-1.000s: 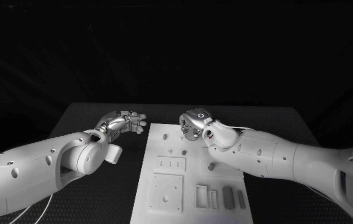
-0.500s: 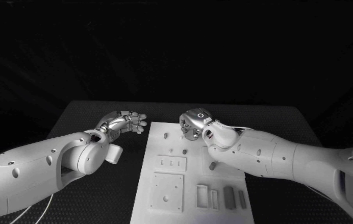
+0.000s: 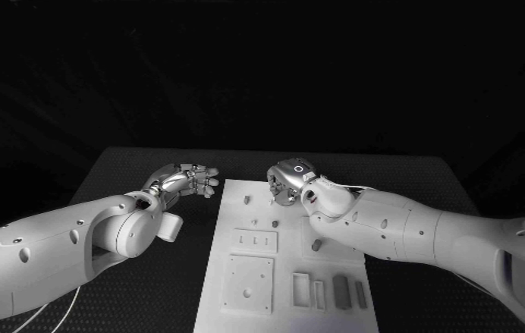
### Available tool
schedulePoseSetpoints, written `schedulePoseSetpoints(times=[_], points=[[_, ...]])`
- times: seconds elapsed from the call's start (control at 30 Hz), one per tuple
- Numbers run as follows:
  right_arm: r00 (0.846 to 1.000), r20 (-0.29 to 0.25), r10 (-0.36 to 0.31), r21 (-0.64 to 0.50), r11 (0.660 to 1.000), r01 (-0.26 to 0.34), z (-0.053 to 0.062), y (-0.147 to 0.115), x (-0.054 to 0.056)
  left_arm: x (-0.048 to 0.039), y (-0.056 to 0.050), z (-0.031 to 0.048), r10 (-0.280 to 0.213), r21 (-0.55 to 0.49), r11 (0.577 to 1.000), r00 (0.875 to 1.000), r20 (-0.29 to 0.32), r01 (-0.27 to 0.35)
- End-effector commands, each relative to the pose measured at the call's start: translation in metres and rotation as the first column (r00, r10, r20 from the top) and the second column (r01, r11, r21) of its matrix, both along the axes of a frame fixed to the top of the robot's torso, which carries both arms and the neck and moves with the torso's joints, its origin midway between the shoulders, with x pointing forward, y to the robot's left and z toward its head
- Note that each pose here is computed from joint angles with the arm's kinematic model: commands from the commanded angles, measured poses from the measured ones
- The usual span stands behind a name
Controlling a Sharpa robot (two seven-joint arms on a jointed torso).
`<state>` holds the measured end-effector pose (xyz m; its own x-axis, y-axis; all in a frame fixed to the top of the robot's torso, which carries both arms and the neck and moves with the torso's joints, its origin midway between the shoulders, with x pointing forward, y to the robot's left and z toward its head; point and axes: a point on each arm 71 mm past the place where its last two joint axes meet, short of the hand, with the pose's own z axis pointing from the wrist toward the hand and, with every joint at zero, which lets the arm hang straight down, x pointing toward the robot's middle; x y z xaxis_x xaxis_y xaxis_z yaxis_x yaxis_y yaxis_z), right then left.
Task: Assemble the parts on the task board
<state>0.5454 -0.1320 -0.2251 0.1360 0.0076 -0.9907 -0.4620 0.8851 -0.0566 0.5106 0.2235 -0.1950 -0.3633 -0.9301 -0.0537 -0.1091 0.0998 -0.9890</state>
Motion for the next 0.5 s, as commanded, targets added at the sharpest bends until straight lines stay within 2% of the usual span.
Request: schedulePoseSetpoints(times=[0.03, 0.5], points=[[1.0, -0.022, -0.007, -0.034, 0.999, 0.007, -0.0044, -0.0026, 0.0001, -0.0002, -0.0025, 0.0011, -0.016, -0.012, 1.0, 1.0, 0.002, 0.016], [0.999, -0.033, -0.006, -0.056, 0.998, 0.004, -0.0052, -0.003, -0.0033, 0.0015, 0.0005, 0.0007, -0.008, -0.008, 1.0, 1.0, 0.002, 0.008]])
